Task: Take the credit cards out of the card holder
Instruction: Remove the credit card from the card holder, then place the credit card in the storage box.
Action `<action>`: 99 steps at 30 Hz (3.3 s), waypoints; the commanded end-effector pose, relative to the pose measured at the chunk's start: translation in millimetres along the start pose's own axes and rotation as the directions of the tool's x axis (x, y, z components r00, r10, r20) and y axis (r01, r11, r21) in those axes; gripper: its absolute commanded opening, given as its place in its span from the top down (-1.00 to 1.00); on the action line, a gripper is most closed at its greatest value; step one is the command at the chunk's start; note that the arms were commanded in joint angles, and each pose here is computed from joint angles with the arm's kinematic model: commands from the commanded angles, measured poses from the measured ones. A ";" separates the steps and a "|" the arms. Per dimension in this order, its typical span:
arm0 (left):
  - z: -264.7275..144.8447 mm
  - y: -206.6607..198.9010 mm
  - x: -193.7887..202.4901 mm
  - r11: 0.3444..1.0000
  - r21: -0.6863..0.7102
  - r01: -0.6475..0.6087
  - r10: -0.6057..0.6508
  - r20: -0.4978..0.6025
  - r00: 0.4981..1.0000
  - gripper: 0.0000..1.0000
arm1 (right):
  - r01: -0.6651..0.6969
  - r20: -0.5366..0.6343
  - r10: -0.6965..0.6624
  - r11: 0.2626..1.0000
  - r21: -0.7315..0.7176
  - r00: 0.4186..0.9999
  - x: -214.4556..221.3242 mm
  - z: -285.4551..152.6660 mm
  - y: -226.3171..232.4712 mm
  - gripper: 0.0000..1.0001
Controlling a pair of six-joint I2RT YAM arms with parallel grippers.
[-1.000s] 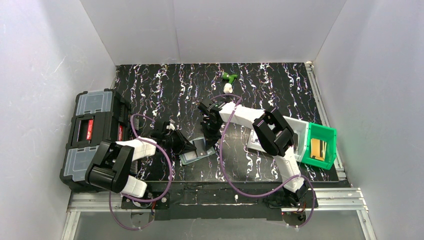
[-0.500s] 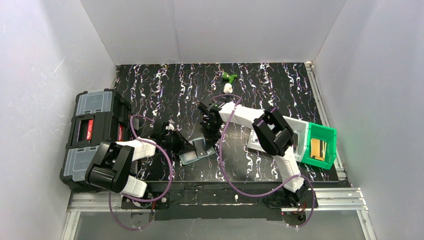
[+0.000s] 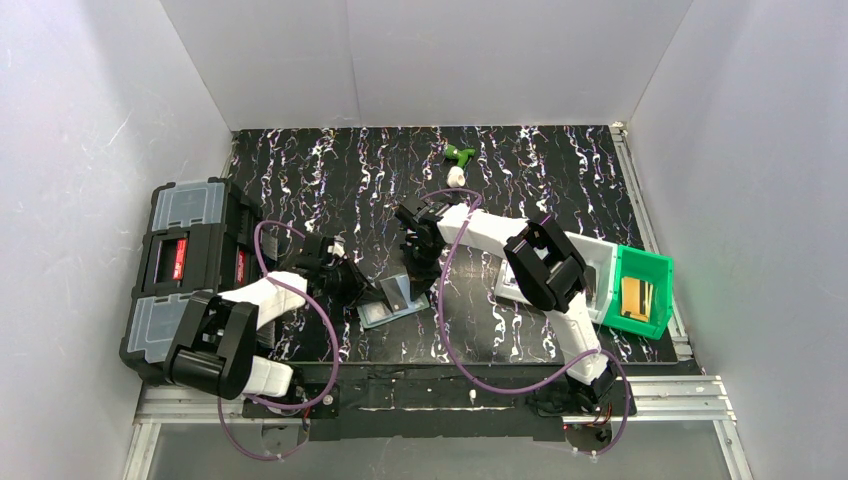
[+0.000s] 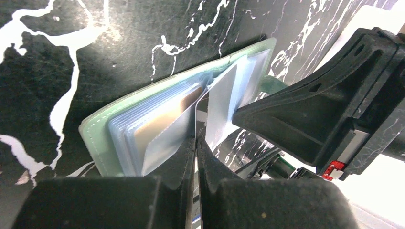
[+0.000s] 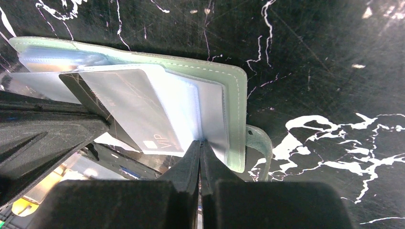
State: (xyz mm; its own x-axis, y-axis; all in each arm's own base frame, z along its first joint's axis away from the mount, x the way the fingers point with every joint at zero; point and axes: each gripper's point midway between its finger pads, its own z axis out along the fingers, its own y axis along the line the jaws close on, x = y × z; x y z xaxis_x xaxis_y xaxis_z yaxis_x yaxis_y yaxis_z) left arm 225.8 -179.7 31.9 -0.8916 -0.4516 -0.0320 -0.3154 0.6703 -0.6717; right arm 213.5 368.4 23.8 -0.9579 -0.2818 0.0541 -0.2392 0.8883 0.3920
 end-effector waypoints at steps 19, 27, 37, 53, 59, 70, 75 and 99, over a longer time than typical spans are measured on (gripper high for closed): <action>-6.0 -5.1 -12.2 0.998 -0.055 0.038 -0.039 -0.023 0.999 1.00 | 0.002 -0.027 0.000 0.997 0.078 1.000 2.1 24.7 -19.8 0.97; 9.8 -14.8 -9.5 0.996 -0.088 0.022 -0.026 -0.048 0.998 1.00 | 0.007 -0.025 -0.005 0.997 0.076 1.000 0.9 24.3 -19.3 0.97; 17.1 -24.1 -8.4 0.989 -0.145 0.028 -0.037 -0.063 0.997 1.00 | 0.012 -0.025 -0.011 0.997 0.073 1.000 0.8 24.6 -18.9 0.97; -24.1 -11.4 -5.4 0.959 -0.279 -0.050 0.032 -0.070 0.997 1.00 | 0.010 -0.022 -0.009 0.997 0.070 1.000 1.8 26.0 -19.3 0.97; -40.3 -1.5 -8.3 0.956 -0.288 -0.060 0.051 -0.038 0.998 1.00 | 0.010 -0.015 -0.009 0.998 0.064 1.000 1.6 24.6 -19.1 0.97; -69.5 -6.6 -13.8 0.955 -0.279 -0.097 0.109 0.028 0.994 1.00 | 0.049 0.083 -0.046 0.998 -0.032 0.995 -11.8 -12.1 11.6 0.90; -79.7 -16.5 -17.6 0.959 -0.262 -0.111 0.131 0.059 0.990 1.00 | 0.097 0.190 -0.079 0.992 -0.086 0.979 -24.0 -59.3 39.2 0.53; -122.1 -195.8 -44.4 0.844 0.535 -0.045 -0.011 0.100 0.995 1.00 | 0.226 0.436 0.178 0.652 -0.724 0.882 -27.1 -234.8 70.9 -0.70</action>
State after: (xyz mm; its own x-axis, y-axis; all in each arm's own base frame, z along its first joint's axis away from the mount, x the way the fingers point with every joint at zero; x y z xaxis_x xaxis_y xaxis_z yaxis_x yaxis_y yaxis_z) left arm 277.3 -200.1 214.8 -0.8337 -0.5329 -0.1446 -0.1392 0.4563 -0.8789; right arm 266.2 347.8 210.0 -0.9723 0.0656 -0.2241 -0.1706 0.4558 0.8736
